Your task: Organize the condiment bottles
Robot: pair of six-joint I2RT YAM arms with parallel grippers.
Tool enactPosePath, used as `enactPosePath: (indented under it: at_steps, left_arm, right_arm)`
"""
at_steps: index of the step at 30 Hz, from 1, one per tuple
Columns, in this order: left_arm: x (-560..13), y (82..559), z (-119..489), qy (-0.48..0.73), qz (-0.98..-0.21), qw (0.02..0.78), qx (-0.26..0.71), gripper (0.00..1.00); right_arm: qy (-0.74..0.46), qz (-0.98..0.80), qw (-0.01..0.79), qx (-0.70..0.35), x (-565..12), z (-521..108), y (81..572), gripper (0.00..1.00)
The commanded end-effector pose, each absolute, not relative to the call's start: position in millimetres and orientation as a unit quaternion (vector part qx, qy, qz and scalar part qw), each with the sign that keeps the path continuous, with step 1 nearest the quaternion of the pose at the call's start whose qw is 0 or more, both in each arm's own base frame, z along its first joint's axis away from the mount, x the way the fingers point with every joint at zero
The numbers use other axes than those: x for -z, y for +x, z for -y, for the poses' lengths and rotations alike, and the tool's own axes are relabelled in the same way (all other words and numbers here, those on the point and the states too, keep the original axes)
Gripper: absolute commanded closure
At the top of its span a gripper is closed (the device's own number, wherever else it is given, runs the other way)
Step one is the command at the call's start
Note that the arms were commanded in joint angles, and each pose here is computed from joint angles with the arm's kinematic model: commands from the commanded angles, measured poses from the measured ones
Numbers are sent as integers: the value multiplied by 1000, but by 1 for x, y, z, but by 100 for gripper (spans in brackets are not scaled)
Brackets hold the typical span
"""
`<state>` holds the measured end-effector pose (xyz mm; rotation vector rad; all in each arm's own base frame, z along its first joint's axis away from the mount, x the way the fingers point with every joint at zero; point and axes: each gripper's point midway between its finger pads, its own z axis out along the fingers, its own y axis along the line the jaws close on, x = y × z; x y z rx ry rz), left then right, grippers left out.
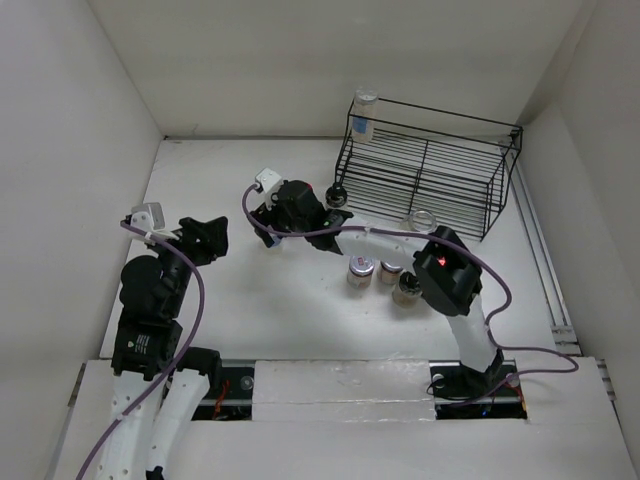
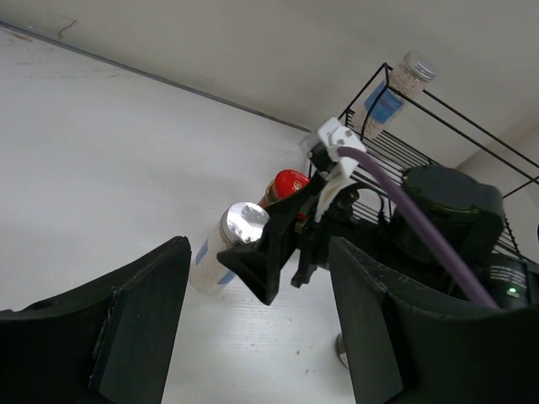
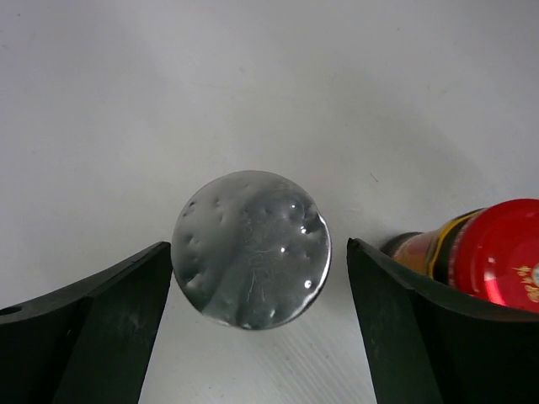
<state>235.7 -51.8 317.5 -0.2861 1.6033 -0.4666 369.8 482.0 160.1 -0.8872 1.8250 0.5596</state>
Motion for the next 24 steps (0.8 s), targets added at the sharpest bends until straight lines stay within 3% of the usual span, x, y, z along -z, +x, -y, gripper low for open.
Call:
enactPosePath:
  at_steps: [1,5,8,12,19,24]
  left_arm:
    - [-328,237,54,-115,-698,674,213,38]
    - [-328,236,58,-107,-699,672,220,38]
    - [-325,238,60,-104,-704,666,222,38]
    - [-325,238,60,-104,-704,666,222,38]
    - [-325,238,60,-104,-704,666,222,38]
    - [-325,237,62,-100,-705,665,226,38]
  right_arm:
    - [-351,-737,525,-240,-185,-495,382,13]
    - [-330,-731,544,-248,-196,-495,386,28]
    - [-300,-702,584,-276,-229,-493,385,45]
    - [-286,-676,613,-293,-272,-487,381,57]
    - [-254,-626,671,-305,-369,-438,353,59]
    - [-195,-606,727,-257,-436,-346,391,57]
